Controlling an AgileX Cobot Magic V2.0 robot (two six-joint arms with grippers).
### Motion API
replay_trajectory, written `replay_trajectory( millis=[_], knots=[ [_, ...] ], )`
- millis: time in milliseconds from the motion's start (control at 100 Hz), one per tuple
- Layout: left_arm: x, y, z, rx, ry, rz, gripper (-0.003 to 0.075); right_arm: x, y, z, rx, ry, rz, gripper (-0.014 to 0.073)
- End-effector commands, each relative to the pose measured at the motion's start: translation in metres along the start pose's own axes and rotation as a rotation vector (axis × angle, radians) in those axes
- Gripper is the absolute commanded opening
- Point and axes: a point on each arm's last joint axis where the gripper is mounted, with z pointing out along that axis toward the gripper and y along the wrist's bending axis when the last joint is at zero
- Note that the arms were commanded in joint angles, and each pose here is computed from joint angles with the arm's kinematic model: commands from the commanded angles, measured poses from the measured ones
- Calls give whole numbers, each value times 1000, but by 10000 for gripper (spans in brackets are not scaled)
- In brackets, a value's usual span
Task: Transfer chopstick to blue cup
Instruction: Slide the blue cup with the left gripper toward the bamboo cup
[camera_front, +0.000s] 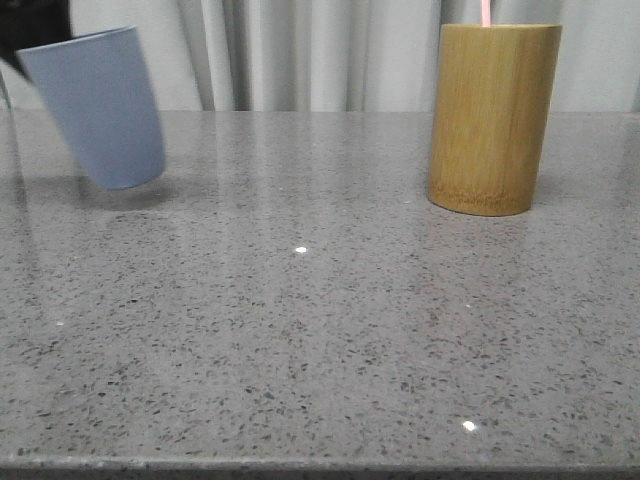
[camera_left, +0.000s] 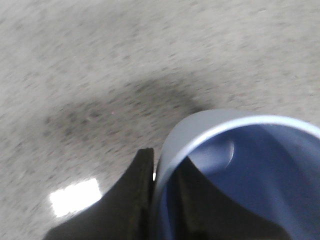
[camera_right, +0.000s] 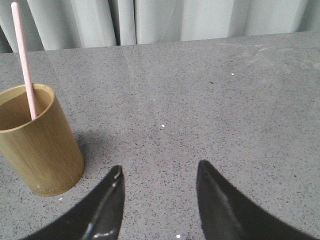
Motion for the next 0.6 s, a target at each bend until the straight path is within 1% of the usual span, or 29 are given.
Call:
replay_trajectory(
  millis=[0,110,350,480,590],
  knots=[
    [-12,-26,-20,49,-100,37,-19,-18,2,-4,-7,-111,-4,359],
    [-23,-47,-15,77,-109,72,-19,-18,2,-4,-7,-111,-4,359],
    [-34,-95,13,134,-63,181,-19,-18,2,-4,-7,-115,-4,359],
    [-40,-109,26,148,-53,193,-19,-18,2,-4,-8,-117,-4,359],
    [-42,-117,28,158,-59,210,-19,-18,2,-4,-8,-118,-4,359]
  ],
)
